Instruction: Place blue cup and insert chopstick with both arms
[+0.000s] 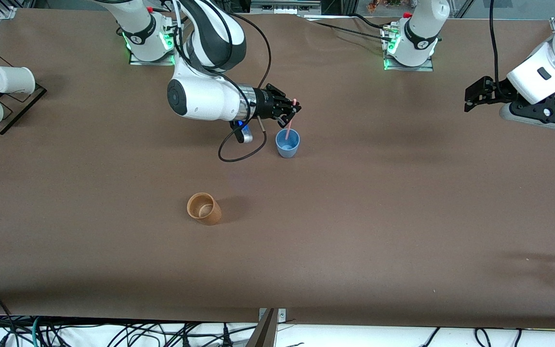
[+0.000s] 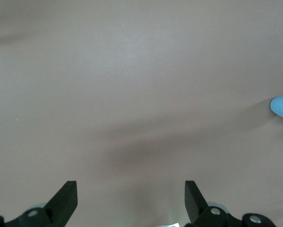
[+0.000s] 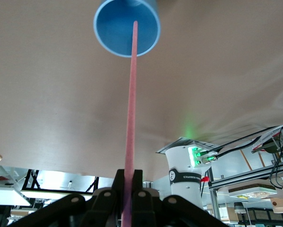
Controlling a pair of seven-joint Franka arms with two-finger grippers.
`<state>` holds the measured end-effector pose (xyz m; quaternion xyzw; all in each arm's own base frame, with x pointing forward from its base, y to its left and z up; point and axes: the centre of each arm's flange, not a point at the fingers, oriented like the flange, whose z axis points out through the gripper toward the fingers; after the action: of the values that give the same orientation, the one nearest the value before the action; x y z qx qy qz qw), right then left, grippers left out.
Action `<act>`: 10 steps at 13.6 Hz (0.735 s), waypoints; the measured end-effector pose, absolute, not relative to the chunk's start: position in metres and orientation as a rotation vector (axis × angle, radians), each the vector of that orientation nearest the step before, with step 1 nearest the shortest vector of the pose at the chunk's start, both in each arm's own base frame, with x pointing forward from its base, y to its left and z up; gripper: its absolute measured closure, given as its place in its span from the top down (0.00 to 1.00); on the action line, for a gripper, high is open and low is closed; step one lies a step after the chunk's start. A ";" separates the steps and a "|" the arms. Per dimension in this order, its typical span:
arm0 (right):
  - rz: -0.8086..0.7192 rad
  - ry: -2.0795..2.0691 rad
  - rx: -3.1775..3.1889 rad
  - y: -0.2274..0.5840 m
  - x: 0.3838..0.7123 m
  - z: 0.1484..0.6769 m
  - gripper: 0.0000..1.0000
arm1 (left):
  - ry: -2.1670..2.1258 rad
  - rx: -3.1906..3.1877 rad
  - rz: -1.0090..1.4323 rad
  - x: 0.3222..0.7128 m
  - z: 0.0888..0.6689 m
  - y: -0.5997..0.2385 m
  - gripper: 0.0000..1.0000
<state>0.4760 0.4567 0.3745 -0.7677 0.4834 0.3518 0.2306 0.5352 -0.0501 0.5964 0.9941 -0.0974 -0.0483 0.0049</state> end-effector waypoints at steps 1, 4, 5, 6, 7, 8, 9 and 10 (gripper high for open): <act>0.976 1.334 -2.113 0.457 0.474 0.371 0.09 | -0.305 3.113 -0.152 0.535 0.596 -0.050 1.00; 0.978 1.341 -2.111 0.458 0.472 0.366 0.15 | -0.305 3.113 -0.152 0.535 0.596 -0.050 1.00; 0.969 1.348 -2.106 0.458 0.473 0.364 0.24 | -0.305 3.113 -0.152 0.535 0.596 -0.050 1.00; 0.962 1.352 -2.103 0.457 0.475 0.362 0.35 | -0.305 3.113 -0.152 0.535 0.596 -0.050 1.00; 0.955 1.351 -2.102 0.457 0.476 0.361 0.47 | -0.306 3.113 -0.152 0.535 0.596 -0.050 1.00; 0.948 1.346 -2.102 0.457 0.477 0.361 0.56 | -0.307 3.113 -0.152 0.535 0.597 -0.051 1.00; 0.938 1.335 -2.100 0.457 0.480 0.364 0.65 | -0.307 3.113 -0.152 0.535 0.597 -0.051 1.00; 0.925 1.318 -2.095 0.457 0.484 0.371 0.77 | -0.307 3.113 -0.152 0.535 0.597 -0.051 1.00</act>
<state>0.4841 0.4568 0.3711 -0.7682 0.4833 0.3392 0.2473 0.5350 -0.0508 0.5965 0.9940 -0.0980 -0.0487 0.0049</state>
